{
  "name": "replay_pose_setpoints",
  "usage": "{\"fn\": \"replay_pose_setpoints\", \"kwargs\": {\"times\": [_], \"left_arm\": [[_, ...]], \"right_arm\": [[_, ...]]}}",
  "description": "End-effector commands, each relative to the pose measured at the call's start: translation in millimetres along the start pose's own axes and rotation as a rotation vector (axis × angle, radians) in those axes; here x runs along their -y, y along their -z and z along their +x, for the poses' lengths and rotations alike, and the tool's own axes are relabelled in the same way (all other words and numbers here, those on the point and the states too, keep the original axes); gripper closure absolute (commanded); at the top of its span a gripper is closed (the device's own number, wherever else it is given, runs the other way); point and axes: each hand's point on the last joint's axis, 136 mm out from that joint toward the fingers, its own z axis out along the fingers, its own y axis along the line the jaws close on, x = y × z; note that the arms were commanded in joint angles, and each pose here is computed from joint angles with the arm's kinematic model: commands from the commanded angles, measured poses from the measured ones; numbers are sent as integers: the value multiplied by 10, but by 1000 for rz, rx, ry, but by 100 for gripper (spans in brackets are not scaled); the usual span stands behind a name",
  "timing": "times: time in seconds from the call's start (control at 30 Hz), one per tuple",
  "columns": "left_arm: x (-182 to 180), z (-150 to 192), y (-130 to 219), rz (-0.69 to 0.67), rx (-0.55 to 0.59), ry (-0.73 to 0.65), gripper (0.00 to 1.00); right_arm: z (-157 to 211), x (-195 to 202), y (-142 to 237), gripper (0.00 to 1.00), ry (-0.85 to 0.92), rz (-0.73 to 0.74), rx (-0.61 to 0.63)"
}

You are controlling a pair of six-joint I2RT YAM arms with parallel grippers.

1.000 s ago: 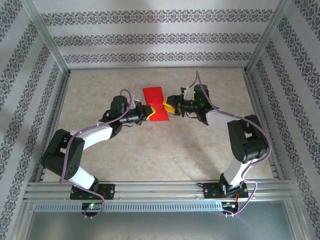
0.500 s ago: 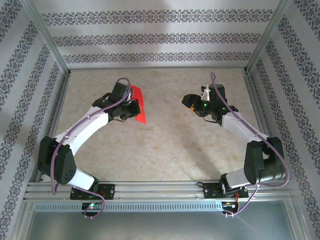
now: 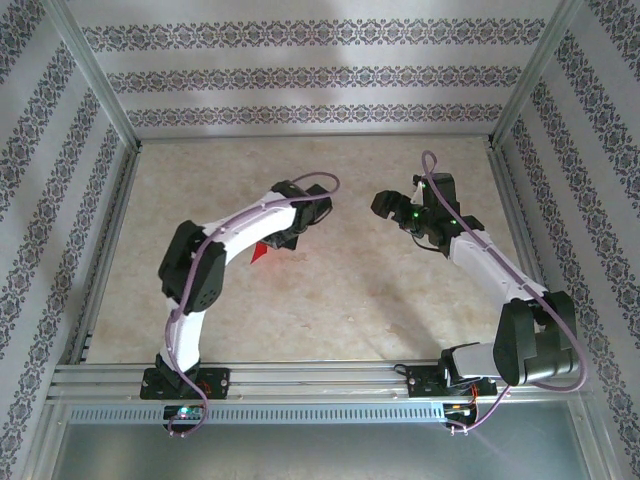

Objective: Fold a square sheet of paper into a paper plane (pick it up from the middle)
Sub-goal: Turn over the paper at the center of the table, then move the paper to the center of the table.

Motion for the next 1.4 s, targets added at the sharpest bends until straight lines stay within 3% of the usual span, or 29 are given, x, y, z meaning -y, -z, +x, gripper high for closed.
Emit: {"fn": "replay_pose_setpoints", "kwargs": {"times": [0.0,0.13,0.37,0.5,0.6,0.73,0.97,1.17,1.37], "left_arm": [[27,34,9,-65,-22,-29,94],[385,41,-133,34,-43,3,82],[896,-40,104,448,-39,85,55],[798,-194,394,724,16,221,37],[501,-248,411,824,50,355,28],[-40,-129,171,808,68,536,20],[-852,344,-246,694,77,784,1],[-1108,583,-337,676,87,880,0],[-1145,620,-353,687,91,903,0]], "right_arm": [[47,93,24,11,18,47,14],[70,149,6,11,7,65,12],[165,165,-99,12,-13,59,-34],[314,28,-261,10,22,36,-105],[521,-155,-441,2,69,16,-175],[880,-550,-701,3,143,-40,-276],[1578,-1287,-1122,14,242,-154,-452],[2010,-1564,-1416,22,275,-184,-581],[2219,-1543,-1653,23,293,-133,-665]]}}
